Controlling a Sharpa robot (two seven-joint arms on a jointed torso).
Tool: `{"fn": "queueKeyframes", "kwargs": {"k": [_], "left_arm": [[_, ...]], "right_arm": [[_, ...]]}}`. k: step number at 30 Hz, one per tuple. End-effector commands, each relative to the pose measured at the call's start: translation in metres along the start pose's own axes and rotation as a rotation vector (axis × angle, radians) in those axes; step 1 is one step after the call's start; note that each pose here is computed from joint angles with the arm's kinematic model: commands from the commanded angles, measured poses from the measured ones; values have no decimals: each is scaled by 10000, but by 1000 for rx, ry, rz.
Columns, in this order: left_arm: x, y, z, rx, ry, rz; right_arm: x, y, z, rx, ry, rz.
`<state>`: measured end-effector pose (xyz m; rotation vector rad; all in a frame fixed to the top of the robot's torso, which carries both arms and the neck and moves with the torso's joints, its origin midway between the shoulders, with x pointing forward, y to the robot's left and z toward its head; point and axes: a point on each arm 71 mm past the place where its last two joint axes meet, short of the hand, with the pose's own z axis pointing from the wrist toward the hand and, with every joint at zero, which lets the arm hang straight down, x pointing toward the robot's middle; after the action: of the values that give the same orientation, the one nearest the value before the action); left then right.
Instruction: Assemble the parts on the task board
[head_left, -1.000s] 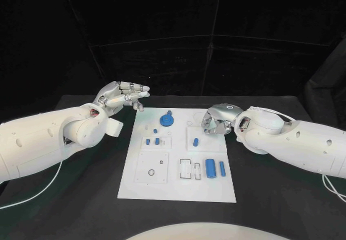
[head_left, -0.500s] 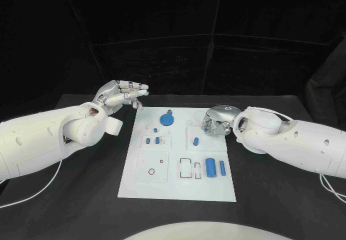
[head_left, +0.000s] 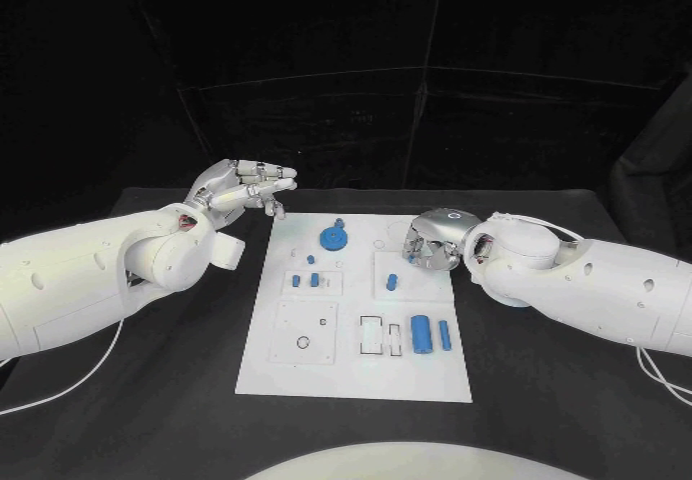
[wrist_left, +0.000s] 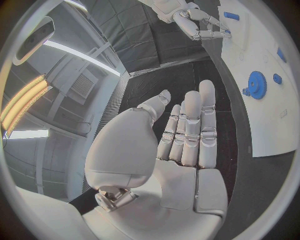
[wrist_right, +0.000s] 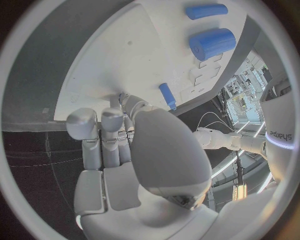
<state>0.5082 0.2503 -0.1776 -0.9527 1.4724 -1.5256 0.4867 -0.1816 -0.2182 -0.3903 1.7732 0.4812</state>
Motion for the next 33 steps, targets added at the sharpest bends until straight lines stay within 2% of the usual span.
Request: {"fn": "queueKeyframes", "kwargs": {"k": [1,9,12,22,28,33], "left_arm": [[-3,-15,-2,11,4,-9],[-33,-13,-12,8,-1,-7],[-45,-11,-13,6,-3,-6],[-64,-8,-17,2,-7,-5],[-60,-9,-18,2,-6,-5],[-31,-7,-11,-1,1,-8]], "right_arm": [[-13,0,-5,12,-38,-22],[-82,24,-68,-6,-121,-13],[-121,45,-121,-21,-163,1],[-219,153,-288,-72,-245,36],[-279,395,-366,-148,-279,70],[-305,700,-366,-226,-277,102]]}}
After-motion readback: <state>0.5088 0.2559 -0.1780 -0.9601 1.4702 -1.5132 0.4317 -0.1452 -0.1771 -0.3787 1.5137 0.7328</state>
